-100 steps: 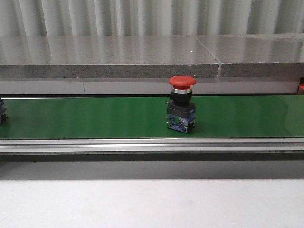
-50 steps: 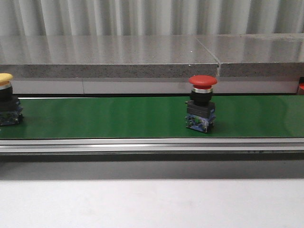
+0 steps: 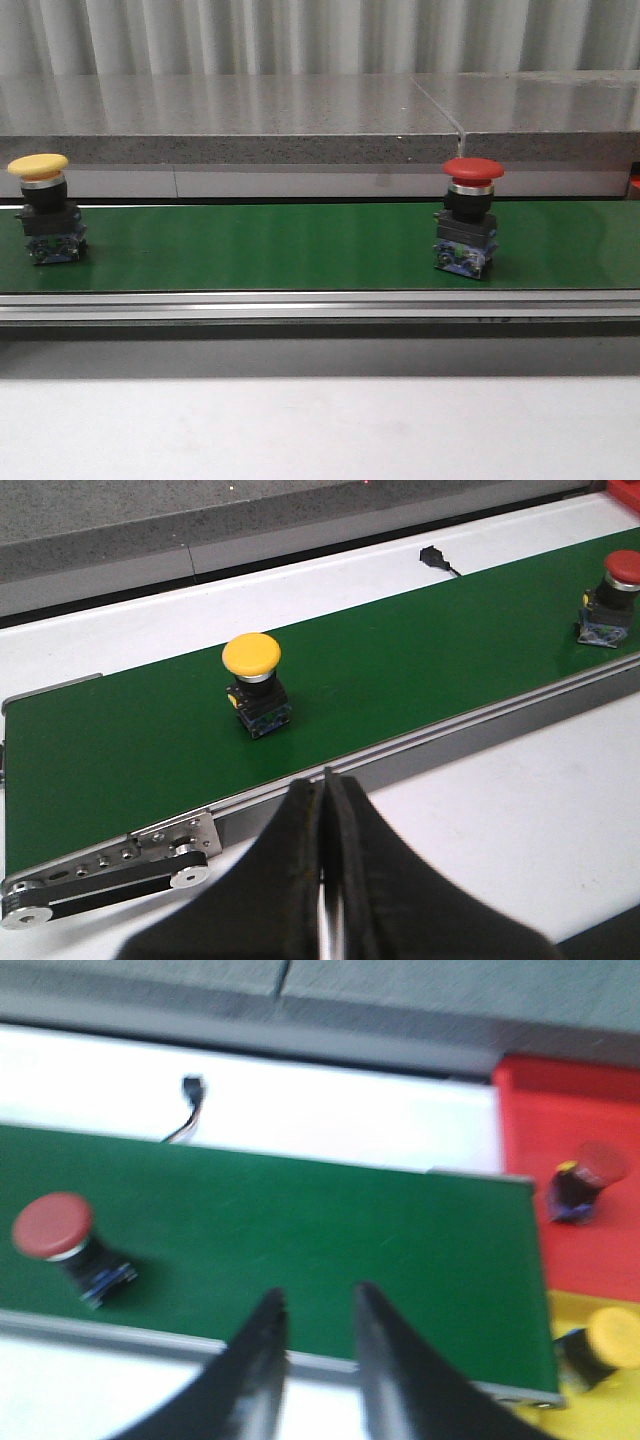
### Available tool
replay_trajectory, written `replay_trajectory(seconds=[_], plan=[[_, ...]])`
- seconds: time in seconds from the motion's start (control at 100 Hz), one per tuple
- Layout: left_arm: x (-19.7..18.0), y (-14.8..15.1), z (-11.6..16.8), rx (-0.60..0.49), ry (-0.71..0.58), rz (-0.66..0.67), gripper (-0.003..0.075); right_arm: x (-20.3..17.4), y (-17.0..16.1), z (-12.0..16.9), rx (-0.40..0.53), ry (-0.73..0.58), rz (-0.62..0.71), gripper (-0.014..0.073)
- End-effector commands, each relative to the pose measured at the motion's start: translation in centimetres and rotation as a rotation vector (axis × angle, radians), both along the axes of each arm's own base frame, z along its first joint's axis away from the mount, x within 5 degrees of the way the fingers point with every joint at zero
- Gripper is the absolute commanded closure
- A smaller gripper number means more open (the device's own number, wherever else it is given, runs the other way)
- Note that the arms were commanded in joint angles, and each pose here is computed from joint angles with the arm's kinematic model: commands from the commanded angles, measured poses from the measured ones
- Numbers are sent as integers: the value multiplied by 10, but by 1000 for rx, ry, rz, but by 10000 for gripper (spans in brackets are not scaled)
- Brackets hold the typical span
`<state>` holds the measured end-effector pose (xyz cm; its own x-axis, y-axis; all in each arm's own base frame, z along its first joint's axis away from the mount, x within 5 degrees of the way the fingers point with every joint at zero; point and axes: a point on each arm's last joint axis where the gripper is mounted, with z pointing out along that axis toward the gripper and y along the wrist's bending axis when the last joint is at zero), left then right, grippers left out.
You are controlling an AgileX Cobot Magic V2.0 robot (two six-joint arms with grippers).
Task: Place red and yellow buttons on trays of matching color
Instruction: 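Move the right gripper down to the red button at the belt's end, then grasp the red button with the right gripper and lift it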
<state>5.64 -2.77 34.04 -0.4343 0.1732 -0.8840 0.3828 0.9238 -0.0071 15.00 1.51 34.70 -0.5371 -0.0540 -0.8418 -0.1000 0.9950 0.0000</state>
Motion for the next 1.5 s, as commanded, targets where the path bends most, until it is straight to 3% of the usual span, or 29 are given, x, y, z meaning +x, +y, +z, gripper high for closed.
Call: replay_trajectory(seconds=[0.0,0.06,0.13,0.47,0.9,0.98,1.2,1.49], plan=[[2,-2,13,-50,-67,1,741,17,10,16,13,16,46,122],[2,-2,13,-50,-67,1,741,26,16,16,11,84,75,-1],[2,-2,13,-50,-67,1,741,37,25,15,14,156,106,-63],[2,-2,13,-50,-67,1,741,94,62,-5,-6,423,268,-59],[2,-2,13,-50,-67,1,741,144,74,-44,-28,455,269,-56],[2,-2,13,-50,-67,1,741,149,74,-51,-35,469,266,-7],[2,-2,13,-50,-67,1,741,151,73,-55,-37,480,260,295],[2,-2,13,-50,-67,1,741,144,54,-30,0,383,192,307]])
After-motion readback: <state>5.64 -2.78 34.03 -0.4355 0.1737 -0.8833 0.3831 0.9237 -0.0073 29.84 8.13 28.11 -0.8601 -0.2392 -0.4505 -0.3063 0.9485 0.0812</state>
